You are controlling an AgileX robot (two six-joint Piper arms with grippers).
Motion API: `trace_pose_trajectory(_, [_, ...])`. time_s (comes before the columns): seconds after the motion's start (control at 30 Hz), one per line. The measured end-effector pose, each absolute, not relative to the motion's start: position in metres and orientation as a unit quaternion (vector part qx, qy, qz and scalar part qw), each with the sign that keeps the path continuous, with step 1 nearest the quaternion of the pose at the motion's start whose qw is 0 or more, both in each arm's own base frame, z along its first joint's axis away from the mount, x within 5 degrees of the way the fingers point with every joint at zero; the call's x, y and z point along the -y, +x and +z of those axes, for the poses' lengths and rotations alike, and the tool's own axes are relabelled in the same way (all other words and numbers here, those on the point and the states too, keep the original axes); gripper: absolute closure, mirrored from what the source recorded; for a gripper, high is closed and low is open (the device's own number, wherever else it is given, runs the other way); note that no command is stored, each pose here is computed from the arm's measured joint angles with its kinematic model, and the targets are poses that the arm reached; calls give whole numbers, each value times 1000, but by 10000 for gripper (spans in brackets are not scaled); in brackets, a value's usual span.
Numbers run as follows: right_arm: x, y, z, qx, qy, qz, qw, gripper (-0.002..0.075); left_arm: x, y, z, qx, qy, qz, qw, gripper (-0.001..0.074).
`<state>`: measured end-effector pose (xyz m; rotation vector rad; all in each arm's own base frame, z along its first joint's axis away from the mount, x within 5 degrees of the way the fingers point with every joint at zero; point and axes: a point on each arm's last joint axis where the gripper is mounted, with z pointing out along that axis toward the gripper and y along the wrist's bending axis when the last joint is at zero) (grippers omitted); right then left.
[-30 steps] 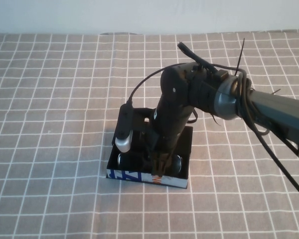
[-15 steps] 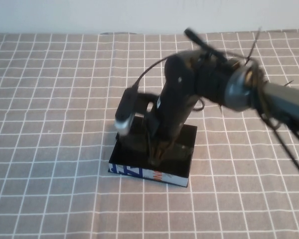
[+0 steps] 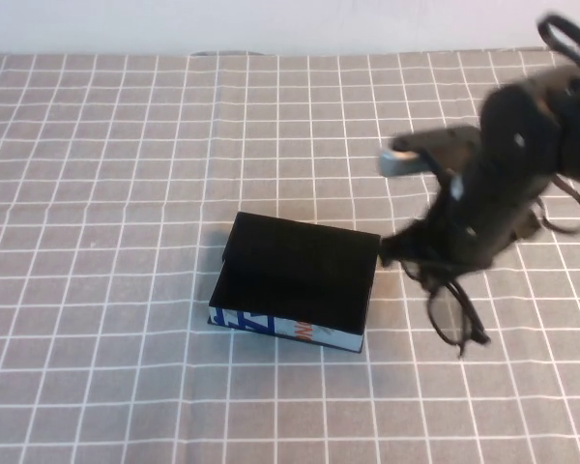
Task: Take glasses out of glasses case
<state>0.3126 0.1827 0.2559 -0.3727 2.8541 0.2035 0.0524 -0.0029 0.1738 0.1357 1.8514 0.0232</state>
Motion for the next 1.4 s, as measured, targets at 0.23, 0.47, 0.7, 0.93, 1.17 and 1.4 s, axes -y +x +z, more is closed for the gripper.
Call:
trace_pose_trajectory(0.23, [-152, 312, 205, -988, -34, 91, 120, 680, 3, 52, 174, -798, 59, 10, 599, 739])
trace_pose_trajectory(0.47, [-151, 312, 193, -987, -18, 101, 121, 636, 3, 52, 174, -798, 59, 10, 599, 739])
trace_pose_trajectory(0.7, [-152, 314, 184, -989, -19, 95, 110, 461, 3, 52, 174, -798, 59, 10, 599, 739])
trace_pose_trajectory(0.93, [-146, 307, 203, -989, -27, 84, 117, 360, 3, 52, 174, -798, 59, 10, 599, 739])
trace_pose_trajectory(1.17, [-128, 274, 265, -985, -51, 78, 145, 515, 3, 52, 174, -798, 59, 10, 599, 740])
trace_pose_trajectory(1.4, [-100, 209, 307, -971, -69, 102, 204, 725, 3, 52, 174, -798, 59, 10, 599, 739])
